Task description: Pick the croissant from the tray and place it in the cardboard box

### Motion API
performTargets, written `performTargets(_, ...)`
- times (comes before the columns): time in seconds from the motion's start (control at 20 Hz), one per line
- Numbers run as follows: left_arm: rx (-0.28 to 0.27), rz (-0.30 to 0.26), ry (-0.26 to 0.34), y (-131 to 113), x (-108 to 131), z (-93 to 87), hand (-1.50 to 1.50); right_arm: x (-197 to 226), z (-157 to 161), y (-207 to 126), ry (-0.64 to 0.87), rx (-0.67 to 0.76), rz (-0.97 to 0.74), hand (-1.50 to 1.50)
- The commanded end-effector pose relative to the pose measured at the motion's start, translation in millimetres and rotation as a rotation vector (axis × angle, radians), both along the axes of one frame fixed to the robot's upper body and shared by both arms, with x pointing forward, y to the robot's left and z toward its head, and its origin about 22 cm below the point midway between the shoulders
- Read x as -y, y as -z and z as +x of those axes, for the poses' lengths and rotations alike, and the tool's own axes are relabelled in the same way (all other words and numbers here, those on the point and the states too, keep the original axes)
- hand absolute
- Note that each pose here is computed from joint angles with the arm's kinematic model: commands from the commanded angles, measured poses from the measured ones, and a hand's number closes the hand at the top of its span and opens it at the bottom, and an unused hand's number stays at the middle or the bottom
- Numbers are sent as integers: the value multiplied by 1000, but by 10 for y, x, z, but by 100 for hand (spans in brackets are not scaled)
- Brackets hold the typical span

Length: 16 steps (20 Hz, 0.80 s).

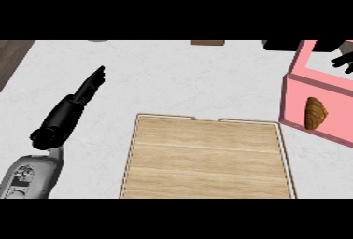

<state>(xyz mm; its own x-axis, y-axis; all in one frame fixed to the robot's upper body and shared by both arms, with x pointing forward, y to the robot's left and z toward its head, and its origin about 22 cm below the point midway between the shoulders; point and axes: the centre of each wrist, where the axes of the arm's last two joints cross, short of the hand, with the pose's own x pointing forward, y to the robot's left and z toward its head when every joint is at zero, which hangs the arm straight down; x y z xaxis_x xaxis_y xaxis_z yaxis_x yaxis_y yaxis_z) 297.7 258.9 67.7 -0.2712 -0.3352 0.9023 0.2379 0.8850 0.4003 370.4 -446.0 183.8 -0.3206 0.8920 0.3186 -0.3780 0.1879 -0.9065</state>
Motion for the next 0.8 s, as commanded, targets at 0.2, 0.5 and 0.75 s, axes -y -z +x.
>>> performTargets(0.2,1,7,-22,-24,-115,24,0,69,108,287,-23,99,773,-150)
performTargets(0.5,-5,-3,3,65,-53,-85,0,373,49,226,221,35,1105,-150)
performTargets(0.75,12,-4,19,-42,69,26,0,674,-139,91,309,88,1170,-150)
